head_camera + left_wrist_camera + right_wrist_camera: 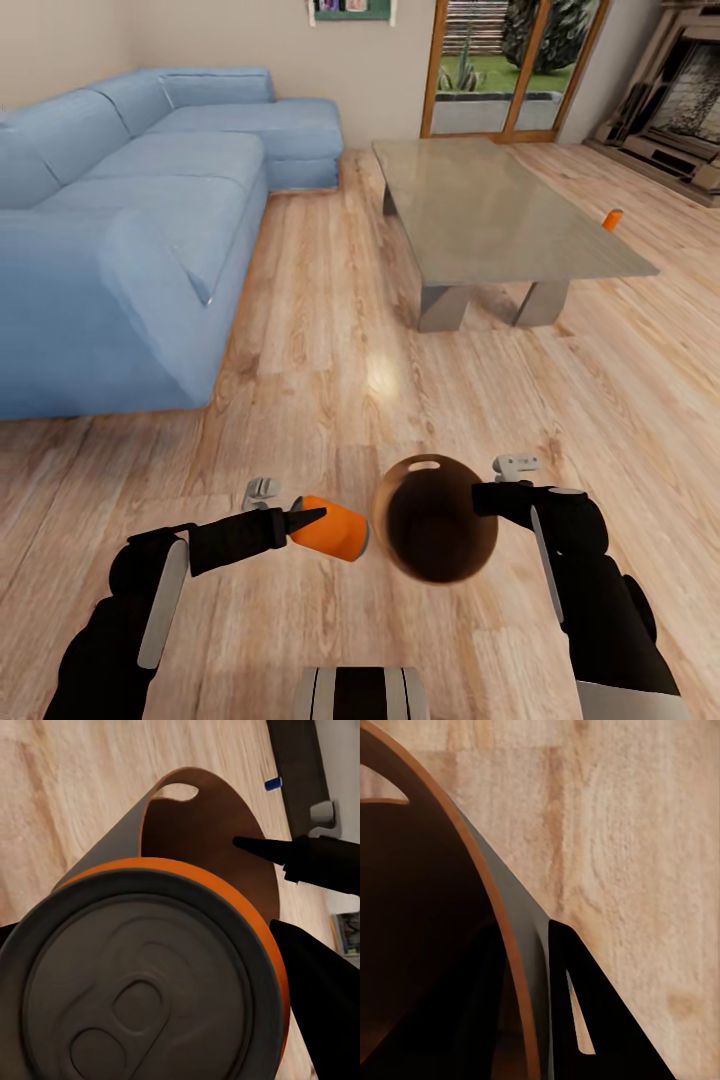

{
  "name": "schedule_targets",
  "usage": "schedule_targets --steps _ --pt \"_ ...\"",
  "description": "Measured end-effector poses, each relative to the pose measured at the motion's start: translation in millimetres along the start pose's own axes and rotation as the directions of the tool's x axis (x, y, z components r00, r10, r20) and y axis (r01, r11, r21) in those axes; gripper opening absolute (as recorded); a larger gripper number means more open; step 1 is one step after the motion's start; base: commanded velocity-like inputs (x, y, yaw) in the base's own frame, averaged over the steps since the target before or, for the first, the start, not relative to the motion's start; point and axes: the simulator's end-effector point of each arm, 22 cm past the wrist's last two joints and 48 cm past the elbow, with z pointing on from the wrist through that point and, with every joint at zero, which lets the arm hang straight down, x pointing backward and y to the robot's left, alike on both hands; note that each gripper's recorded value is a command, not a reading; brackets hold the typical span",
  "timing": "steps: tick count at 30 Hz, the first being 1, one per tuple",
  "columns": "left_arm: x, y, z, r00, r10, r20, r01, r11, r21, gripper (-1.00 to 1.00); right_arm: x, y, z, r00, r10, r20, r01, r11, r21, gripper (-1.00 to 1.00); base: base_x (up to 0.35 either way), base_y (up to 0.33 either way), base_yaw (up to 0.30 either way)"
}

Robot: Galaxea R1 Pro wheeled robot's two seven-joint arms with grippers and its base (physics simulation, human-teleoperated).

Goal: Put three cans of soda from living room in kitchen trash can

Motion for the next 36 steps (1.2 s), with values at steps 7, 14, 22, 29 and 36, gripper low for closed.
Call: schedule_targets --steps 7,14,22,29,36 --pt "-3.1 6.7 -14.1 1.0 0.024 -0.008 -0.024 1.0 -0.009 -1.0 -2.5 -0.2 -2.6 1.0 0.002 0.006 -0.002 1.0 -0.001 -1.0 0.0 0.0 0.061" --pt "-3.0 1.4 -19.6 0.999 0.03 -0.014 -0.03 0.999 0.028 -1.0 -2.5 -2.7 -3.0 1.0 0.0 0.006 0.0 1.0 0.003 -1.0 0.0 0.0 0.001" --pt "-3.2 0.5 -17.8 1.0 0.028 -0.011 -0.028 0.999 0.028 -1.0 -2.4 -4.7 -3.2 1.0 -0.003 0.006 0.003 1.0 0.007 -1.0 0.0 0.0 0.0" --pt "-18.4 -36.1 4.5 1.0 0.004 0.023 -0.007 0.993 0.121 -1.0 -4.1 -4.6 -3.1 1.0 -0.006 0.014 0.005 1.0 0.011 -1.0 0.0 0.0 0.0" --pt "-33.4 -67.7 23.3 0.999 -0.002 0.045 -0.006 0.982 0.189 -1.0 -3.6 -2.5 -2.7 1.0 -0.003 0.011 0.003 1.0 0.009 -1.0 0.0 0.0 0.0"
